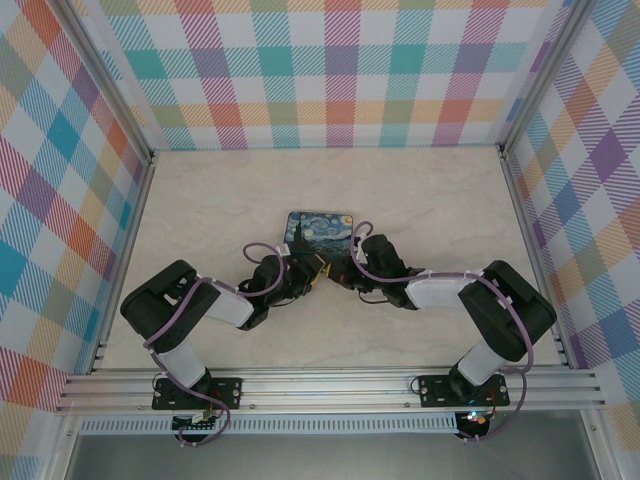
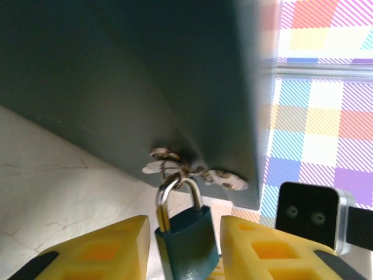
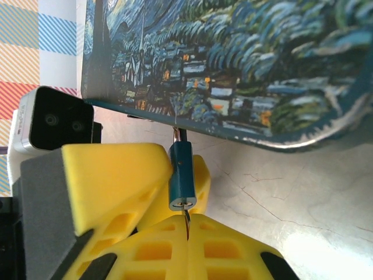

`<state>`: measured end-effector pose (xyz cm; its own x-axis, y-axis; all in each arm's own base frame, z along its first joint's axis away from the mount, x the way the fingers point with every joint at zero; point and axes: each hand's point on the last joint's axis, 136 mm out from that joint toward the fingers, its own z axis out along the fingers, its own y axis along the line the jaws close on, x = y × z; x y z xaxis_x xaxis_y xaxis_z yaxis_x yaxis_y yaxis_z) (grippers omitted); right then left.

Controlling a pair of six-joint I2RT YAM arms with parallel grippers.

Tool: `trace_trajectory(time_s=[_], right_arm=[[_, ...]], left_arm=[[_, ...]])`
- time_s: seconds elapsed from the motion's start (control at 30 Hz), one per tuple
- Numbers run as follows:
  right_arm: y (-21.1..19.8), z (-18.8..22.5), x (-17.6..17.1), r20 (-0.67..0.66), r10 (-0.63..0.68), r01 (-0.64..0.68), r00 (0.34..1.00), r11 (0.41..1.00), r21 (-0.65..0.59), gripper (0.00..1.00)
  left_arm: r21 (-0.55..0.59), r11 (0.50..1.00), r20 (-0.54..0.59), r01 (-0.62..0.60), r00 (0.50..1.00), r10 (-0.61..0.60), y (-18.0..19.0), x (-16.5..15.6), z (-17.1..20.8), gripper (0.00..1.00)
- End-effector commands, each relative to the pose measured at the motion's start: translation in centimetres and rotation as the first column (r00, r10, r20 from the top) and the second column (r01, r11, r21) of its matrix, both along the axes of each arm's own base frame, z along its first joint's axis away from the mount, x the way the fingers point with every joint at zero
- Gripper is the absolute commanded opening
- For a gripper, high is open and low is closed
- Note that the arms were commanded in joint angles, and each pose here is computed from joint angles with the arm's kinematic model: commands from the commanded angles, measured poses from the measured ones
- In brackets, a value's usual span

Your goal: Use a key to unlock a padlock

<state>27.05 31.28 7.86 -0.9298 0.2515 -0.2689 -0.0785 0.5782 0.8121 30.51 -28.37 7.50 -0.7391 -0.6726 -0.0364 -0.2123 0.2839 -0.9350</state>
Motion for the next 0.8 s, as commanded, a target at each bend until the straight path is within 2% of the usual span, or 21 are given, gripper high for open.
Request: trace_trajectory(time_s=[0.0, 0.33, 0.5, 0.57, 0.77], right_arm=[[0.8, 1.2, 0.3, 0.033, 0.002, -0.003, 0.999, 0.999, 0.044, 0.04], [1.2, 1.0, 0.5, 0.027, 0.0, -0.001, 1.0, 0.998, 0.058, 0.05], [1.2, 1.2, 0.7, 0.037, -0.005, 0.003, 0.999, 0.998, 0.06, 0.11], [1.0, 1.3, 0.8, 0.049, -0.002, 0.0, 0.999, 0.999, 0.052, 0.13], [-0.9, 1.7, 0.5, 0.09, 0.004, -0.001, 0.996, 0.999, -0.039, 0.4]], left_arm=[[-0.047, 0.998, 0.031, -0.045, 0.998, 0.046, -0.1, 0.8, 1.2, 0.34], [-0.064, 0.998, 0.035, -0.024, 0.999, 0.026, -0.8, 0.9, 1.6, 0.15], [-0.054, 0.998, 0.034, -0.02, 0.999, 0.022, -0.7, 0.8, 1.6, 0.0], [-0.044, 0.999, 0.036, -0.021, 0.999, 0.022, -0.6, 0.8, 1.6, 0.0], [0.013, 1.0, 0.036, -0.017, 0.999, 0.016, -0.2, 0.6, 1.8, 0.0]])
